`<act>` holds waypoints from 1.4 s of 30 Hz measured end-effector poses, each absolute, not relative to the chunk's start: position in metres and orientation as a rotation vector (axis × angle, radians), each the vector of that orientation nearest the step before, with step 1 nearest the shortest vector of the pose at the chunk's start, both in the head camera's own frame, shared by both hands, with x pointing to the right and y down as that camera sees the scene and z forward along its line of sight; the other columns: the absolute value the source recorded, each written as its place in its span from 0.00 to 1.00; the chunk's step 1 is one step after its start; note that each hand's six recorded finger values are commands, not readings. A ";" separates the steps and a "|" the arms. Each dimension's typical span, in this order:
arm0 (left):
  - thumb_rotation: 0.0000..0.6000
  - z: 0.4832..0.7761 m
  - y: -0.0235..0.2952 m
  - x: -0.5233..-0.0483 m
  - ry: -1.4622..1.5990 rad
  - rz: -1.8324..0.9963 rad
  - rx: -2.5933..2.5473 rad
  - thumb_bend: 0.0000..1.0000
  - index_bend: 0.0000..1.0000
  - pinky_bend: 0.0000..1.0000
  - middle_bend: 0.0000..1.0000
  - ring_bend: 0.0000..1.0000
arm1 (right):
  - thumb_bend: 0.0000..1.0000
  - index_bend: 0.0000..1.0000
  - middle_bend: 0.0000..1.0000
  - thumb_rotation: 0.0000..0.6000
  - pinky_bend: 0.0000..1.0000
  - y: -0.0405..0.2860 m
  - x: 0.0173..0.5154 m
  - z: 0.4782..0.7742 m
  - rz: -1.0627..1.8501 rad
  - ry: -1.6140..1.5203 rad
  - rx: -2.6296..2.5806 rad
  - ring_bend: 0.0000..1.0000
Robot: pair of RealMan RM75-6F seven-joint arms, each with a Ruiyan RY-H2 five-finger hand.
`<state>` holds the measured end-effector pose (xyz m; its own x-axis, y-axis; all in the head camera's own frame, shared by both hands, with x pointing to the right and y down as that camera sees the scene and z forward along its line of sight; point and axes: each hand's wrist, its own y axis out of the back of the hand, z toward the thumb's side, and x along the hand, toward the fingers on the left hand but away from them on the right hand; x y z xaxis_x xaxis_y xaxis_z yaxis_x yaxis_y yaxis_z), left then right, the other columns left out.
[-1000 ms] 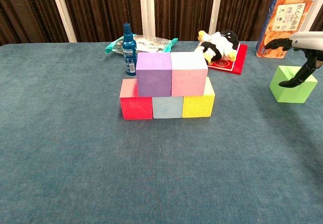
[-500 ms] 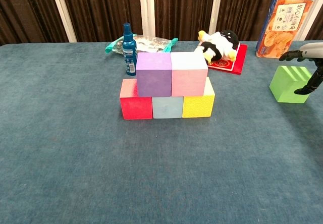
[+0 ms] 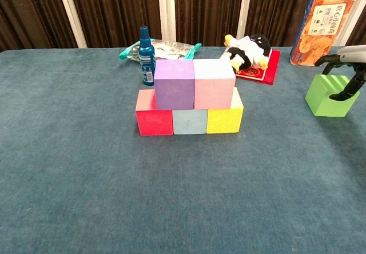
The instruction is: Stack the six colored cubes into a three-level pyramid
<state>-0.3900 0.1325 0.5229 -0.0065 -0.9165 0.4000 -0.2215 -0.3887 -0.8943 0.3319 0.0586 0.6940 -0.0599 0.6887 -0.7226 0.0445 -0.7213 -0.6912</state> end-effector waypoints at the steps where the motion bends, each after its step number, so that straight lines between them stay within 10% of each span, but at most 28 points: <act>1: 1.00 0.523 0.133 -0.390 1.190 -1.437 -1.656 0.12 0.00 0.10 0.10 0.05 | 0.42 0.00 0.22 1.00 0.00 0.058 0.332 0.695 1.832 -0.778 -1.753 0.12; 16: 1.00 0.524 0.133 -0.389 1.190 -1.440 -1.663 0.12 0.00 0.10 0.10 0.05 | 0.46 0.00 0.31 1.00 0.00 0.048 0.327 0.680 1.762 -0.816 -1.732 0.20; 42: 1.00 0.530 0.140 -0.378 1.127 -1.457 -1.727 0.12 0.00 0.10 0.10 0.05 | 0.46 0.00 0.32 1.00 0.00 0.036 0.267 0.529 1.488 -0.747 -1.722 0.20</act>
